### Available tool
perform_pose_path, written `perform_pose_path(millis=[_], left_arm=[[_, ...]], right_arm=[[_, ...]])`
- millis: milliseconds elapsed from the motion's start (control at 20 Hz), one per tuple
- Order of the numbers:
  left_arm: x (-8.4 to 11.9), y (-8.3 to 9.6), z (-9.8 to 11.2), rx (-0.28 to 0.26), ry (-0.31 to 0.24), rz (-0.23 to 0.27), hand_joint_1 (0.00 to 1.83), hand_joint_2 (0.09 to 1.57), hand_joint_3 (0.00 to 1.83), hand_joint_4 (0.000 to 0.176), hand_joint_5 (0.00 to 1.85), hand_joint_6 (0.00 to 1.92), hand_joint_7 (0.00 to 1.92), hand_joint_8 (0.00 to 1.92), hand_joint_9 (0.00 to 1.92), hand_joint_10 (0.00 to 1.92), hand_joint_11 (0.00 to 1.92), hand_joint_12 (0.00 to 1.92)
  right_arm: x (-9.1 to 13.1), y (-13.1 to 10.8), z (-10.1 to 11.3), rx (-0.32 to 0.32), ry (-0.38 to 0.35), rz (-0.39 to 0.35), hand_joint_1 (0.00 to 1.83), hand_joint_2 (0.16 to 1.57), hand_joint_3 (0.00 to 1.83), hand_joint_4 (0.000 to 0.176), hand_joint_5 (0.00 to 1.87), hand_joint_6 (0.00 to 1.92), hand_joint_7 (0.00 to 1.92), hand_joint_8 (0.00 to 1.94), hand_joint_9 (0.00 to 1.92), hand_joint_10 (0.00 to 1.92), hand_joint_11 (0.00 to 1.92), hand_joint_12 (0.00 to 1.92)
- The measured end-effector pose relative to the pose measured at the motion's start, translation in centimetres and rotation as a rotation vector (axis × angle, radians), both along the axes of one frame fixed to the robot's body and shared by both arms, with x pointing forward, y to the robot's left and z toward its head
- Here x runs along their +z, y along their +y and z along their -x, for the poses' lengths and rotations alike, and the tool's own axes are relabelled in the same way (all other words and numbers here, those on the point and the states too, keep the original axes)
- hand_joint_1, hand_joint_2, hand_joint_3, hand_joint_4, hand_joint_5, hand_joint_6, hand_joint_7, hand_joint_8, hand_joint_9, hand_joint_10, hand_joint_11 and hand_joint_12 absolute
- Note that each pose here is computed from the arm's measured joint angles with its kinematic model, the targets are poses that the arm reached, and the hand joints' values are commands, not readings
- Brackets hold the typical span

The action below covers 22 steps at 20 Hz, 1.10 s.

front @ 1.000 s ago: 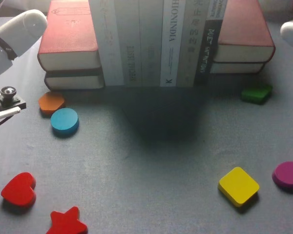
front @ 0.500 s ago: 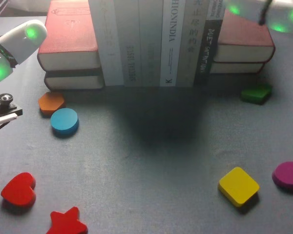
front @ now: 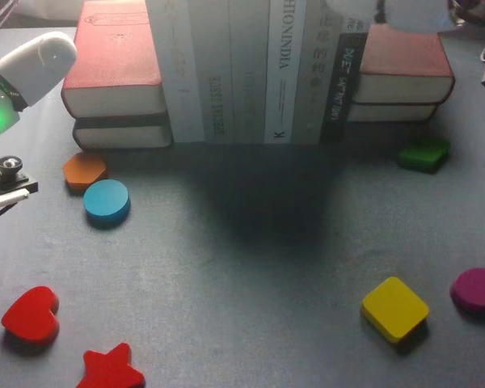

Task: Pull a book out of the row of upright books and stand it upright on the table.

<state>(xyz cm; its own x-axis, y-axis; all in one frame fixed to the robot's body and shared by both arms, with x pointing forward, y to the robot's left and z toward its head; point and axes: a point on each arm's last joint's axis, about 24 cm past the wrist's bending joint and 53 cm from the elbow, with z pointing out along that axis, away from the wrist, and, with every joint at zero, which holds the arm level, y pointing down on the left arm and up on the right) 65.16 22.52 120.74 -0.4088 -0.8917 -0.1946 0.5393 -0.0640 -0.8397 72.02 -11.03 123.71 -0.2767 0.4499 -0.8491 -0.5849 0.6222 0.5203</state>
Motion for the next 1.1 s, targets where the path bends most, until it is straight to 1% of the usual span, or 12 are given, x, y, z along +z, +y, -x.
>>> perform_pose_path(millis=[50,100,250,300,450,650,700,750,800,900,950,1100], left_arm=[[0.0,0.0,0.0,0.001,0.002,0.001,0.27,1.38,0.00,0.025,0.17,0.00,0.00,0.00,0.00,0.00,0.01,0.13],[-0.1,0.0,0.0,0.000,0.004,-0.002,0.28,1.38,0.00,0.027,0.17,0.00,0.01,0.00,0.00,0.00,0.00,0.16],[-0.1,0.1,0.0,0.001,0.003,0.001,0.30,1.38,0.00,0.018,0.19,0.00,0.02,0.00,0.00,0.00,0.00,0.22],[-0.1,0.1,0.0,0.001,0.003,0.002,0.33,1.38,0.00,0.014,0.20,0.00,0.03,0.00,0.00,0.00,0.00,0.23],[-0.1,0.2,0.1,0.003,0.001,0.005,0.32,1.37,0.00,0.041,0.19,0.00,0.01,0.00,0.00,0.00,0.00,0.14],[-0.1,0.5,0.1,0.010,0.000,0.012,0.33,1.36,0.00,0.045,0.18,0.00,0.00,0.00,0.00,0.00,0.00,0.11],[-0.1,0.4,0.1,0.009,0.001,0.013,0.35,1.37,0.00,0.039,0.18,0.00,0.00,0.00,0.00,0.00,0.00,0.12],[-0.1,0.4,0.2,0.009,0.001,0.015,0.35,1.37,0.00,0.042,0.18,0.00,0.00,0.00,0.00,0.00,0.00,0.14],[0.0,0.4,0.2,0.010,0.000,0.016,0.36,1.36,0.00,0.048,0.18,0.00,0.00,0.00,0.00,0.00,0.00,0.13],[0.0,0.6,0.2,0.012,-0.003,0.018,0.37,1.36,0.00,0.042,0.18,0.00,0.00,0.00,0.00,0.00,0.00,0.07],[-0.2,0.7,0.3,0.014,0.001,0.017,0.34,1.36,0.00,0.044,0.18,0.00,0.00,0.00,0.00,0.00,0.00,0.10],[-0.2,0.7,0.3,0.016,0.002,0.020,0.31,1.35,0.00,0.046,0.17,0.00,0.00,0.00,0.00,0.00,0.00,0.12]], right_arm=[[-0.1,0.3,0.0,0.005,0.002,-0.001,0.04,1.39,0.00,0.000,0.46,0.14,0.00,0.00,0.00,0.00,0.00,0.00],[0.1,0.4,0.0,0.006,-0.002,-0.007,0.06,1.39,0.00,0.000,0.53,0.26,0.02,0.00,0.00,0.00,0.00,0.00],[0.7,0.8,0.5,0.020,-0.011,-0.031,0.01,1.41,0.00,0.000,0.46,0.77,0.09,0.00,0.00,0.00,0.00,0.00],[1.0,1.2,0.9,0.031,-0.014,-0.040,0.04,1.41,0.00,0.000,0.51,0.71,0.14,0.01,0.00,0.00,0.00,0.00],[1.4,1.2,3.2,0.075,-0.044,-0.057,0.00,1.39,0.00,0.000,0.60,0.64,0.18,0.01,0.00,0.00,0.00,0.00],[1.2,0.5,5.9,0.118,-0.064,-0.075,0.01,1.34,0.00,0.000,0.76,0.48,0.18,0.00,0.00,0.00,0.00,0.00],[1.0,0.6,6.7,0.138,-0.062,-0.086,0.06,1.37,0.00,0.000,0.82,0.55,0.21,0.00,0.00,0.00,0.00,0.00],[0.8,0.7,7.6,0.160,-0.058,-0.103,0.03,1.42,0.00,0.000,0.79,0.64,0.19,0.00,0.00,0.00,0.00,0.00],[0.5,1.0,8.5,0.190,-0.055,-0.114,0.06,1.44,0.00,0.000,0.78,0.66,0.20,0.00,0.00,0.00,0.00,0.00],[-0.3,1.4,10.2,0.235,-0.037,-0.126,0.10,1.46,0.00,0.000,0.80,0.57,0.21,0.00,0.00,0.00,0.00,0.00],[-0.7,1.6,11.0,0.258,-0.031,-0.131,0.02,1.45,0.00,0.000,0.78,0.57,0.18,0.00,0.00,0.00,0.00,0.00],[-1.5,1.6,12.6,0.296,-0.010,-0.155,0.00,1.38,0.00,0.000,0.77,0.62,0.26,0.02,0.00,0.00,0.00,0.00]])
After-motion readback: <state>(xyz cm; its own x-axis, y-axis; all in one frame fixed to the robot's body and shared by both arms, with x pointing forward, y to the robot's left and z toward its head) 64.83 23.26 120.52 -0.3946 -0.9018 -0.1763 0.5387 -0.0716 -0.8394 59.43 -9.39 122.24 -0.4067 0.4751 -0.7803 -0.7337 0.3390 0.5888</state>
